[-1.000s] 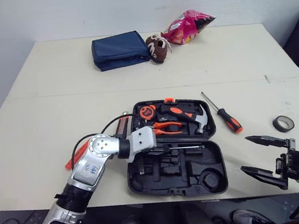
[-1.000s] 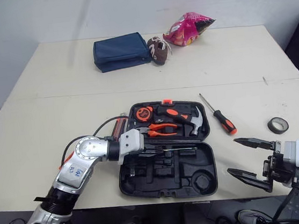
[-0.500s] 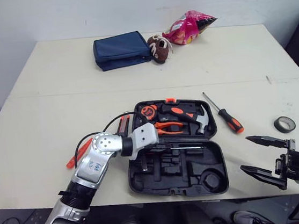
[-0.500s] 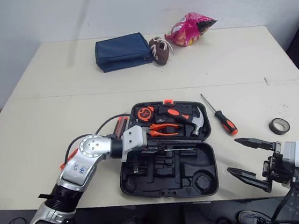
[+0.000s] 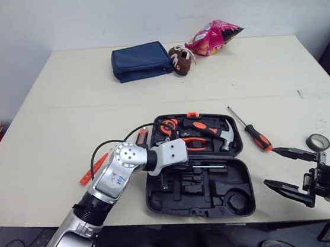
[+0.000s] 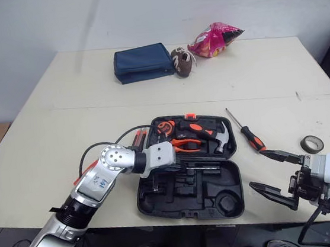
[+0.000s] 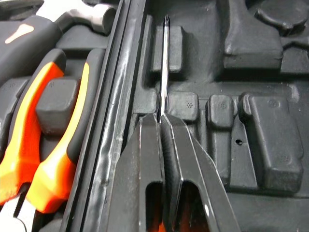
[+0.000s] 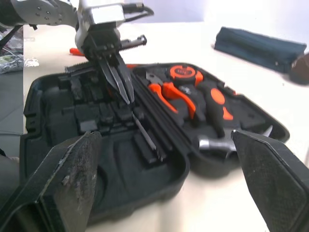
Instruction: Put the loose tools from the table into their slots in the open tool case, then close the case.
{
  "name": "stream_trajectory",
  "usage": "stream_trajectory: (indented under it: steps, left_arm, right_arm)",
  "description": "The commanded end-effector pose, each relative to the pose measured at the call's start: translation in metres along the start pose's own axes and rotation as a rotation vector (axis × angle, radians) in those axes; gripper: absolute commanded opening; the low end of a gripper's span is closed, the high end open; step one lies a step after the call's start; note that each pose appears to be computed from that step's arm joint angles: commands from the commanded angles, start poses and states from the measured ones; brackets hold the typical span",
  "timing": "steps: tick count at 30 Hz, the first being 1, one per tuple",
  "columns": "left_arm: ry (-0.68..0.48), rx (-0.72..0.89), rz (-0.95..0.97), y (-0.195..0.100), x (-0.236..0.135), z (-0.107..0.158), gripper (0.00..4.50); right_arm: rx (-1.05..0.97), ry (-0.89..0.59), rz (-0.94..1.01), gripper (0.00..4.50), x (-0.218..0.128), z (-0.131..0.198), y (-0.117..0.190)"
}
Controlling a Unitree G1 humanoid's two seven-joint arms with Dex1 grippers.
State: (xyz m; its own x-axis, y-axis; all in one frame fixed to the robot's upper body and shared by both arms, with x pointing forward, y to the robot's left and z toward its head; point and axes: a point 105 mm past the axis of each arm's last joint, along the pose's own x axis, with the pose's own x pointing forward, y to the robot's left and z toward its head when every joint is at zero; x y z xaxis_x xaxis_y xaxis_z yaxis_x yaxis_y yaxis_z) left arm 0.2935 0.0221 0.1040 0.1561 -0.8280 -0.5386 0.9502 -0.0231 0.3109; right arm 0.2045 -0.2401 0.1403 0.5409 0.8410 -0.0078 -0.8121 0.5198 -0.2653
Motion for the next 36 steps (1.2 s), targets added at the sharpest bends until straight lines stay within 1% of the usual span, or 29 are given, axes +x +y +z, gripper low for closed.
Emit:
stream_trajectory:
  steps: [1,3,5,6,8,10,12,15,18,20,21,22,24,25,26,28,30,32,33,36]
  left_arm:
    - [0.139,-0.093,-0.050,-0.015,0.011,-0.031,0.08]
    - [0.108,-0.085,-0.030,-0.010,0.009,-0.021,0.08]
    - [0.044,-0.058,0.017,0.001,0.003,-0.008,0.08]
    - [-0.064,-0.010,0.071,0.012,-0.006,0.009,0.08]
    - [-0.226,0.056,0.127,0.022,-0.026,0.030,0.08]
    - [-0.309,0.066,0.148,0.025,-0.047,0.034,0.08]
    - [-0.341,0.073,0.166,0.027,-0.063,0.030,0.08]
    - [-0.280,0.018,0.250,0.032,-0.113,-0.005,0.08]
    - [-0.257,-0.090,0.433,0.039,-0.170,-0.037,0.80]
    - [-0.177,-0.180,0.605,0.039,-0.219,-0.073,1.74]
    - [-0.147,-0.197,0.653,0.036,-0.234,-0.082,2.14]
    - [-0.112,-0.236,0.722,0.033,-0.256,-0.096,2.57]
    - [-0.060,-0.288,0.825,0.026,-0.288,-0.116,3.52]
    - [-0.024,-0.324,0.886,0.021,-0.306,-0.129,4.06]
    - [0.000,-0.353,0.938,0.016,-0.320,-0.138,4.46]
    - [0.051,-0.398,1.035,0.003,-0.348,-0.156,4.46]
    - [0.092,-0.407,1.077,-0.005,-0.361,-0.165,4.46]
    - [0.120,-0.382,1.110,-0.007,-0.368,-0.169,4.46]
    - [0.129,-0.388,1.155,-0.010,-0.376,-0.172,4.46]
    - [0.120,-0.422,1.221,-0.021,-0.392,-0.177,4.46]
  right_arm:
    - [-0.017,-0.008,-0.013,4.50,0.001,0.007,0.000]
    - [-0.018,-0.004,-0.023,4.50,0.002,0.008,-0.001]
    - [-0.021,-0.003,-0.047,4.50,0.002,0.010,-0.004]
    - [-0.023,-0.005,-0.072,4.50,0.000,0.013,-0.007]
    - [-0.027,-0.002,-0.112,4.50,-0.004,0.017,-0.012]
    - [-0.036,0.014,-0.141,4.50,-0.010,0.019,-0.016]
    - [-0.040,0.027,-0.170,4.50,-0.016,0.020,-0.019]
    - [-0.062,0.074,-0.279,4.50,-0.044,0.019,-0.028]
    - [-0.076,0.141,-0.387,4.50,-0.078,0.011,-0.032]
    - [-0.080,0.188,-0.474,4.50,-0.104,0.005,-0.030]
    - [-0.085,0.201,-0.498,4.50,-0.111,0.003,-0.029]
    - [-0.097,0.221,-0.544,4.50,-0.122,0.002,-0.029]
    - [-0.107,0.246,-0.613,4.50,-0.138,0.000,-0.029]
    - [-0.106,0.262,-0.653,4.50,-0.147,-0.002,-0.029]
    - [-0.110,0.275,-0.688,4.50,-0.156,-0.003,-0.029]
    - [-0.107,0.291,-0.769,4.50,-0.173,-0.005,-0.028]
    - [-0.102,0.307,-0.800,4.50,-0.181,-0.009,-0.024]
    - [-0.098,0.319,-0.817,4.50,-0.185,-0.012,-0.021]
    - [-0.095,0.322,-0.843,4.50,-0.189,-0.013,-0.019]
    - [-0.091,0.332,-0.893,4.50,-0.194,-0.019,-0.017]
